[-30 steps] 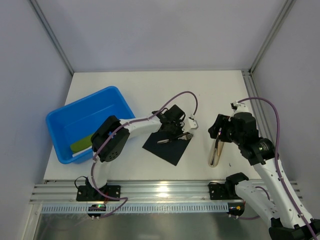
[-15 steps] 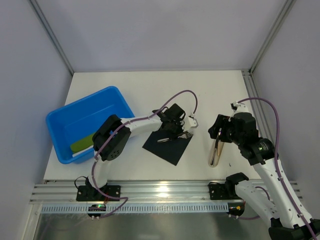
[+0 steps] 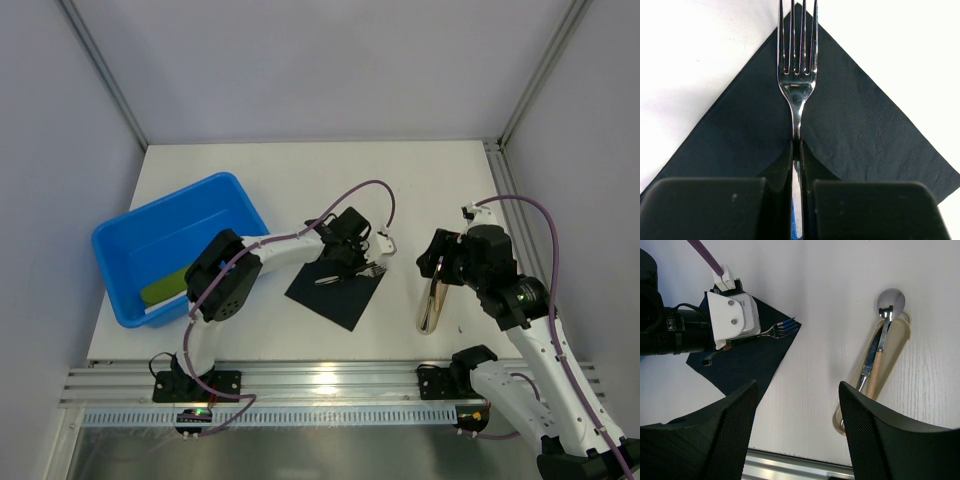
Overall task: Place the utensils on the paper napkin and roll it up
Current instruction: Adjust the utensils on the napkin.
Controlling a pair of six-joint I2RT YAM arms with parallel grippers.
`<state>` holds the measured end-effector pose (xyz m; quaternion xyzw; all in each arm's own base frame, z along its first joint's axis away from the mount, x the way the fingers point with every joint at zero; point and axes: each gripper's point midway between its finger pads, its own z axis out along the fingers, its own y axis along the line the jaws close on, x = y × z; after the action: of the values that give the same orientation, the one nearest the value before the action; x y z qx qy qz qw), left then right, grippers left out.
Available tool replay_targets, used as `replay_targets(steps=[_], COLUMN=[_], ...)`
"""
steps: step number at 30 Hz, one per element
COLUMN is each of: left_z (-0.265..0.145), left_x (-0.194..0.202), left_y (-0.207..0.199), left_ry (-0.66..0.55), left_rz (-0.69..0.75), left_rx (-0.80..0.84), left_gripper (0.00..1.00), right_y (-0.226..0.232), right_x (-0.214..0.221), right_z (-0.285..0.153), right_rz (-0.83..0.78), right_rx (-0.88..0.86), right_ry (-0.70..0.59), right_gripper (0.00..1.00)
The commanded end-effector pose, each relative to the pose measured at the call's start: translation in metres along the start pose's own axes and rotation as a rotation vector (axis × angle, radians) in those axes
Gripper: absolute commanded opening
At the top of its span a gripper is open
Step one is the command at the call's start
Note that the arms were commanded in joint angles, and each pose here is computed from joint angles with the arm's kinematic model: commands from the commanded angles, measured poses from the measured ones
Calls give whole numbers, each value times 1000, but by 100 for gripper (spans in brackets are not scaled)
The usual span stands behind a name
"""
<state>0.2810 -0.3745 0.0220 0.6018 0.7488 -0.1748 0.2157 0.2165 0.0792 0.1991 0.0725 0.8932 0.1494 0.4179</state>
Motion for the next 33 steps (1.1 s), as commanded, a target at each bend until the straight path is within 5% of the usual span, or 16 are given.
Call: replay_targets(steps=[1,33], left_z=[-18,-23], left_x=[-18,-8], left_y=[6,2], left_ry=[-55,-55], left_rz=[15,-1], left_rx=[-29,-47], left_gripper=[0,0], right_y=[9,13], right_x=[-5,-5], right_z=[-3,-6], right_rz=[1,12], right_rx=[-49,-71], right_ry=[-19,-20], right_gripper=[69,69])
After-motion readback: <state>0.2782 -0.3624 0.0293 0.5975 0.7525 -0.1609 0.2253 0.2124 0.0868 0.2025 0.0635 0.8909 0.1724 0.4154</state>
